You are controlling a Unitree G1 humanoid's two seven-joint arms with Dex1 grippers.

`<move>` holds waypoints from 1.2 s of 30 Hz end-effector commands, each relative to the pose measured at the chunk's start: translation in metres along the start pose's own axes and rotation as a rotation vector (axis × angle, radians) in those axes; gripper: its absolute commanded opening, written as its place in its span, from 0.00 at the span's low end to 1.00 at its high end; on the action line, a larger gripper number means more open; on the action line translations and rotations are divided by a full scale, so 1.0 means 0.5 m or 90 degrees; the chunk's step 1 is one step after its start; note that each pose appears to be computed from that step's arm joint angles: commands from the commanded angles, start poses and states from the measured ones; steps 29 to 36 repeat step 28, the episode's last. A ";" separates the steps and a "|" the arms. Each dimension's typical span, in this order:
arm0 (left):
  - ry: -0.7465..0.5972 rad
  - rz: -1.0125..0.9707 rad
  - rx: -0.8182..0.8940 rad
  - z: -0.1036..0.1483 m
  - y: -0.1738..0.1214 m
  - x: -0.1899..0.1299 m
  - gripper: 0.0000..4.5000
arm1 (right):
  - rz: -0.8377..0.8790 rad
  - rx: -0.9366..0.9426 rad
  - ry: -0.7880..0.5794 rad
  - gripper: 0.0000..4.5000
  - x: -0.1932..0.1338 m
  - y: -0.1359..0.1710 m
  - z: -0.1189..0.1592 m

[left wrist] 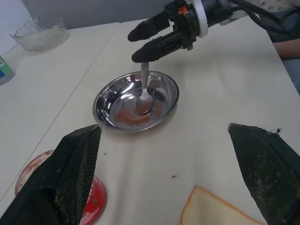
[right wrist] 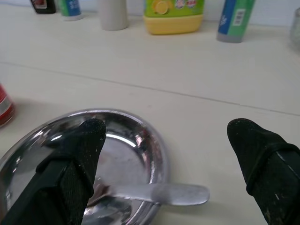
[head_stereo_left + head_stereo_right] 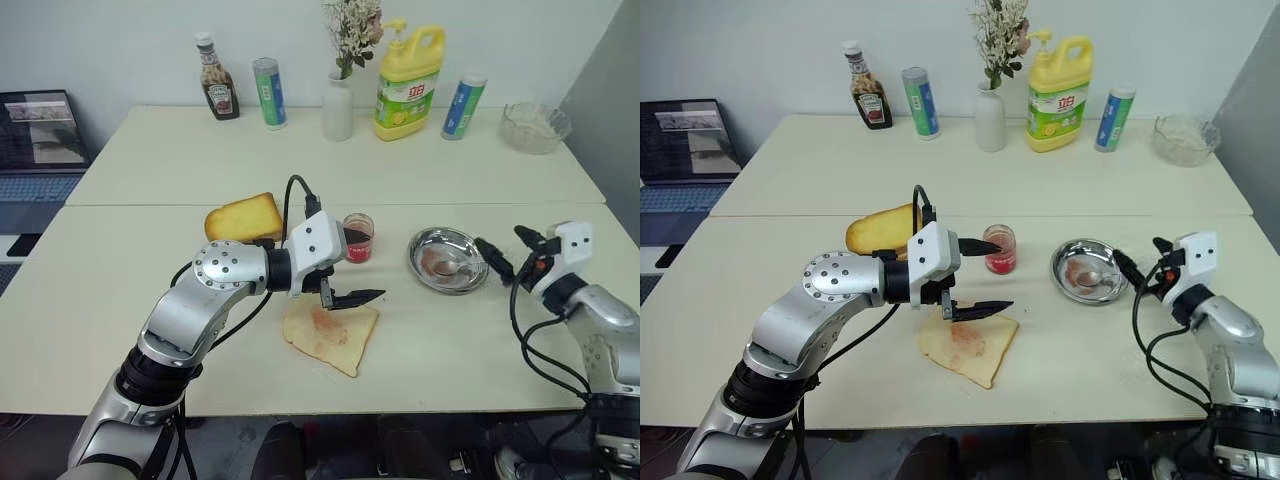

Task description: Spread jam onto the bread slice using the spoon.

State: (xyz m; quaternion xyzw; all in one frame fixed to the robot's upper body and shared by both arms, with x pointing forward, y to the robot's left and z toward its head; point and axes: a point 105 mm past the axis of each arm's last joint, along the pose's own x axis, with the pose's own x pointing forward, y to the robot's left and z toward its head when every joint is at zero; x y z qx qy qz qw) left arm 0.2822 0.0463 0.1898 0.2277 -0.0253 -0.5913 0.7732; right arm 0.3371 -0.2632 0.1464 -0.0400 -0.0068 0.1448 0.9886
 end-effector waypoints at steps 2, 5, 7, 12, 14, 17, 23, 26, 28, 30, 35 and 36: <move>-0.013 0.012 0.024 0.017 0.008 -0.004 1.00 | -0.010 -0.007 -0.056 0.99 -0.004 -0.007 0.044; -0.008 0.045 0.022 0.015 0.027 -0.027 1.00 | 0.015 -0.003 -0.081 0.99 -0.005 0.009 0.070; 0.005 0.087 0.026 0.009 0.049 -0.059 1.00 | 0.065 -0.025 -0.086 0.99 -0.011 0.036 0.091; 0.108 0.136 0.008 -0.041 0.063 -0.150 1.00 | 0.191 -0.080 -0.064 0.99 -0.046 0.103 0.121; 0.181 0.153 0.005 -0.086 0.057 -0.205 1.00 | 0.280 -0.112 -0.020 0.99 -0.078 0.145 0.112; 0.237 0.151 -0.005 -0.127 0.041 -0.251 1.00 | 0.354 -0.144 0.039 0.99 -0.113 0.175 0.090; 0.266 0.148 -0.052 -0.162 0.017 -0.300 1.00 | 0.437 -0.168 0.125 0.99 -0.175 0.190 0.062; 0.252 0.139 -0.065 -0.162 0.007 -0.298 1.00 | 0.439 -0.166 0.136 0.99 -0.192 0.182 0.059; 0.232 0.138 -0.073 -0.155 0.008 -0.292 1.00 | 0.447 -0.177 0.143 0.99 -0.197 0.182 0.055; 0.232 0.138 -0.073 -0.155 0.008 -0.292 1.00 | 0.447 -0.177 0.143 0.99 -0.197 0.182 0.055; 0.232 0.138 -0.073 -0.155 0.008 -0.292 1.00 | 0.447 -0.177 0.143 0.99 -0.197 0.182 0.055; 0.232 0.138 -0.073 -0.155 0.008 -0.292 1.00 | 0.447 -0.177 0.143 0.99 -0.197 0.182 0.055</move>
